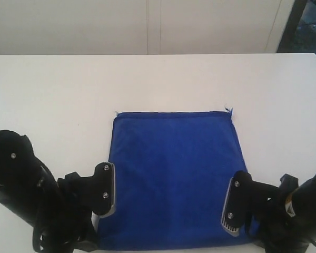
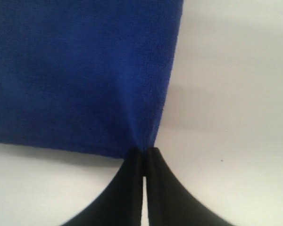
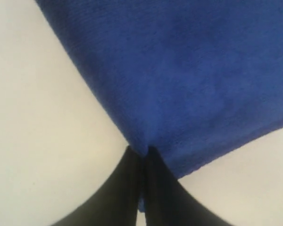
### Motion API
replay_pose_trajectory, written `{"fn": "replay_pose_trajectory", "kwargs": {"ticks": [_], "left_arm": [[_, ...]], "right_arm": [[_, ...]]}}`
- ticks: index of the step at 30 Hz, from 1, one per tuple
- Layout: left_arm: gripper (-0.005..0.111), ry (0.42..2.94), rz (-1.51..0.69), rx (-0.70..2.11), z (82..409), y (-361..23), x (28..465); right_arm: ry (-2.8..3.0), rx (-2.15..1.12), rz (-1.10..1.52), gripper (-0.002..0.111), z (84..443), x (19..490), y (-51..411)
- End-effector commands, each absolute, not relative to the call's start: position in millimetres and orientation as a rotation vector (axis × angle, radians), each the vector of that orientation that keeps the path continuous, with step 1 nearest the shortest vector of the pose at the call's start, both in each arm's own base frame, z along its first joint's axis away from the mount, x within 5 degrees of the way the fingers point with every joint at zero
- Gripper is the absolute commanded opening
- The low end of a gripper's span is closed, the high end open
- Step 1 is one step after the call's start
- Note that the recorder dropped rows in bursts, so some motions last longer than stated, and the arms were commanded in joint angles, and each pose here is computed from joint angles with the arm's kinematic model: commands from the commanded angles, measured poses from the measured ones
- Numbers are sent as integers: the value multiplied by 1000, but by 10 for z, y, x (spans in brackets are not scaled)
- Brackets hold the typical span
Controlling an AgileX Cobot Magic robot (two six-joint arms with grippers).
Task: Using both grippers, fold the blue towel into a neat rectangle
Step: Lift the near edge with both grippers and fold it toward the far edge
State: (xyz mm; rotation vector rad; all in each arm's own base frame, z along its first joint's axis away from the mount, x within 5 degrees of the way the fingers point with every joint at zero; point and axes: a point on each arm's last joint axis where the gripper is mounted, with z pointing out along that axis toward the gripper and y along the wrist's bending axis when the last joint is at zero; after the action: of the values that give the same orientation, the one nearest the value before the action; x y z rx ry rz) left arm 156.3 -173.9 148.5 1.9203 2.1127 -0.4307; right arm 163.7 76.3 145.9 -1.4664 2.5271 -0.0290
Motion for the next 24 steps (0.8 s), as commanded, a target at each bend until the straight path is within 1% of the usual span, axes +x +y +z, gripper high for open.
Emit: {"fn": "replay_pose_trajectory", "kwargs": {"ticks": [1,7,10,13,17,21,24], "left_arm": [[0,2105,-507,1917,1661,-1709,1438],[0,2079,-505,1785,1919,-1716,1457],[0,2055,-492,1689,2080,-1783,1553],[0,2092,-504,1537,2227,-1868,1672],[0,2087,-481,1435,2395,-1952,1816],[0,2137,-441,1286,2436,-1935,2032],[0,2207,-438,1211,2366,-1897,2159]], "right_arm": [[2515,-1445,-18,0,1638,1548,721],[2387,-1361,-30,0,1917,1538,719],[2362,-1308,-46,0,2034,1588,729],[2358,-1198,-83,0,2112,1688,735],[2350,-1124,-176,0,2180,1842,724],[2363,-1096,-260,0,2176,1999,731],[2378,-1058,-280,0,2125,2118,763]]}}
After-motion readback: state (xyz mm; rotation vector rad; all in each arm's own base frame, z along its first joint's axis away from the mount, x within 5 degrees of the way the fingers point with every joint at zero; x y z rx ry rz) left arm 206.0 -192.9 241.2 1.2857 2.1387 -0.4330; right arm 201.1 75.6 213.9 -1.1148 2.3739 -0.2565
